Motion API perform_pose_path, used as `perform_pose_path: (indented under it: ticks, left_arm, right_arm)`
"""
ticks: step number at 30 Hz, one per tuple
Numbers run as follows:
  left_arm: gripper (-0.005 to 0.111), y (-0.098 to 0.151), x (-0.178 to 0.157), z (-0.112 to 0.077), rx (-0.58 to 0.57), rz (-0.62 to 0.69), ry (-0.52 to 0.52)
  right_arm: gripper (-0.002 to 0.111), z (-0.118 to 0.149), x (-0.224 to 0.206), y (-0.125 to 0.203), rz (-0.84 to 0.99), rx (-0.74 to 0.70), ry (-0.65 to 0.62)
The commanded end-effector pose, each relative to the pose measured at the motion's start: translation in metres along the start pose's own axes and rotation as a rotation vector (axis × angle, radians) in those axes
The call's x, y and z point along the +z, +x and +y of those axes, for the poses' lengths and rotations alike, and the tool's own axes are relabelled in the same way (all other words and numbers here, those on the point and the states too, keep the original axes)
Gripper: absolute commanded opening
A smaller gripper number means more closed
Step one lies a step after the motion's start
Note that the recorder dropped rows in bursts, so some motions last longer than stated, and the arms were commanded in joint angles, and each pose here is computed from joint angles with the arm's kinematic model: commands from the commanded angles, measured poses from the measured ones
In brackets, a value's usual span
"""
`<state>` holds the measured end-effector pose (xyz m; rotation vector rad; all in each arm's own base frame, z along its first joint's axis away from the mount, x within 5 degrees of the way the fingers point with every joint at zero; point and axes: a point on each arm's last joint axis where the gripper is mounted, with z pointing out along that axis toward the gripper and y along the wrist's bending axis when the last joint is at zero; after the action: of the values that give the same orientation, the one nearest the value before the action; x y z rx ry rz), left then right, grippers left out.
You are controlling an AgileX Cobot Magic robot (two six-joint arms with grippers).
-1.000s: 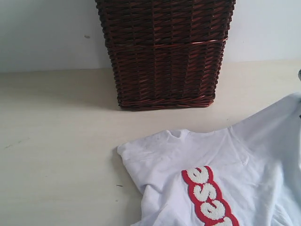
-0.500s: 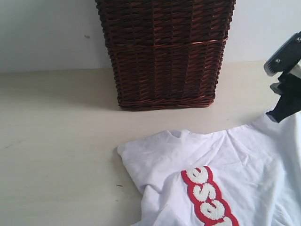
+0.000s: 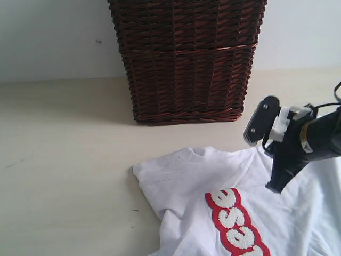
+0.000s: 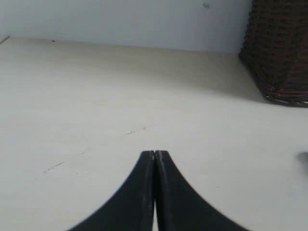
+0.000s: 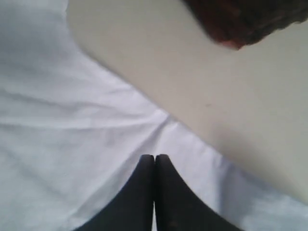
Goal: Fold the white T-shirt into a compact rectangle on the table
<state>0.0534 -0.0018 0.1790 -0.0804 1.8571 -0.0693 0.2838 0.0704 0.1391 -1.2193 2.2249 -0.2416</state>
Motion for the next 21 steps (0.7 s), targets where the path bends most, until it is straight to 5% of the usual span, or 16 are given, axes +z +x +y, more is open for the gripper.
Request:
perform_pose_path:
  ticks: [1,11,21]
  left_arm:
    - [0.000,-0.002,-0.001,0.000,-0.006,-0.019,0.000]
    - [0.000,-0.002,-0.001,0.000,-0.006,-0.019,0.000]
    - [0.000,-0.002,-0.001,0.000,-0.006,-0.019,0.000]
  right_arm:
    - [0.000,0.024,0.021,0.006,0.117,-0.086,-0.082]
    - [0.000,0.087,0.045,-0.018,0.130,-0.269,-0.224]
    - [0.000,0.086,0.035,-0.089,-0.021,-0.022,-0.187]
